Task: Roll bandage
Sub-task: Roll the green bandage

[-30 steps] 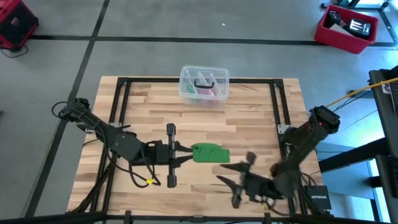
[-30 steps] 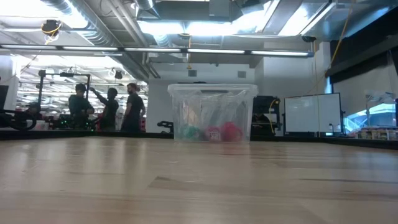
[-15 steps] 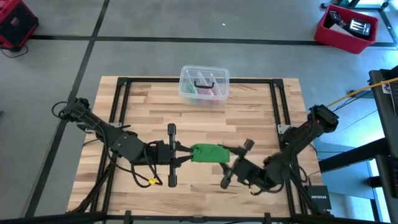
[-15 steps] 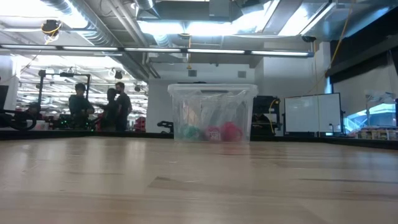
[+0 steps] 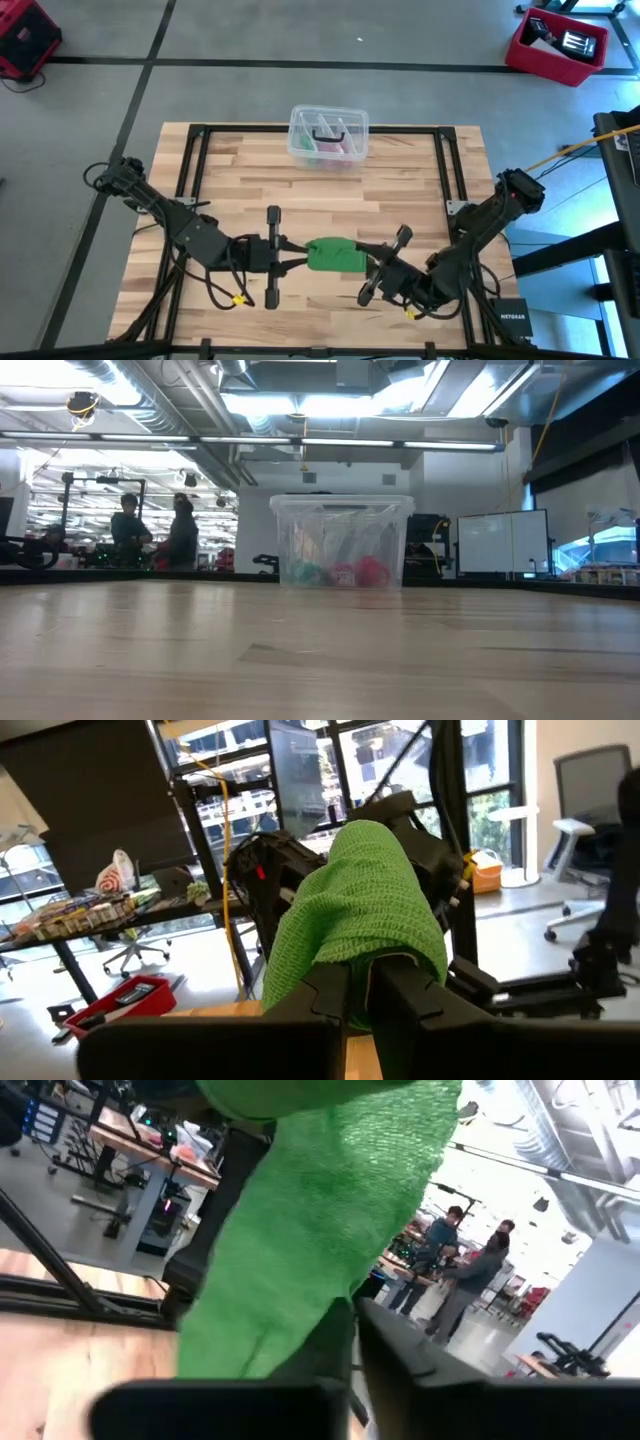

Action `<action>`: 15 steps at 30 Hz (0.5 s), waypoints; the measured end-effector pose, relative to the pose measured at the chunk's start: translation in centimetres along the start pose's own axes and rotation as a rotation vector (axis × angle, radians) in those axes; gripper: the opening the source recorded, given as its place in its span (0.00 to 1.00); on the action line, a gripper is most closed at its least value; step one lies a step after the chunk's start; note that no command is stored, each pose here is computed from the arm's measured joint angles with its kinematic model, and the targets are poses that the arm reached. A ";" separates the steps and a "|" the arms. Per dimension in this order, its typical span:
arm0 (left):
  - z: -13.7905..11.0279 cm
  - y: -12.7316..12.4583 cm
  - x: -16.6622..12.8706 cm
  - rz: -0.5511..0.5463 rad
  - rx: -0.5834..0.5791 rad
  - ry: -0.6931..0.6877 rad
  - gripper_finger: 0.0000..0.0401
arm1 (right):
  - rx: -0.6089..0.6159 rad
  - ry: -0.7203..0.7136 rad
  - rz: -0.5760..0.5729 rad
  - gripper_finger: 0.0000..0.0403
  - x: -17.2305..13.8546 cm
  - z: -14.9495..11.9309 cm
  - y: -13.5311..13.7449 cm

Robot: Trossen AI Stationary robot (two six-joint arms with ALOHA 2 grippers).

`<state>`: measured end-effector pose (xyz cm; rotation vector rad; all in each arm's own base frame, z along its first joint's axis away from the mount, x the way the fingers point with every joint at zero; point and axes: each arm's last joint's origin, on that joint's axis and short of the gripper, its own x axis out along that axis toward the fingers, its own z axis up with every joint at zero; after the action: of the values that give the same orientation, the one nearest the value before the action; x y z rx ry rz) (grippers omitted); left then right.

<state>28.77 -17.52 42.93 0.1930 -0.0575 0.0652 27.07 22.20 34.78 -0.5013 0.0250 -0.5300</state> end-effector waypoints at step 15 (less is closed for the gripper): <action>-0.1 -1.9 -1.2 -0.163 0.091 0.005 0.04 | 0.114 -0.032 0.208 0.01 -2.3 0.9 -3.1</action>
<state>27.75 -19.41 42.41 0.2876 -0.0339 -0.0948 23.80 21.46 36.80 -0.3899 0.0162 -0.3176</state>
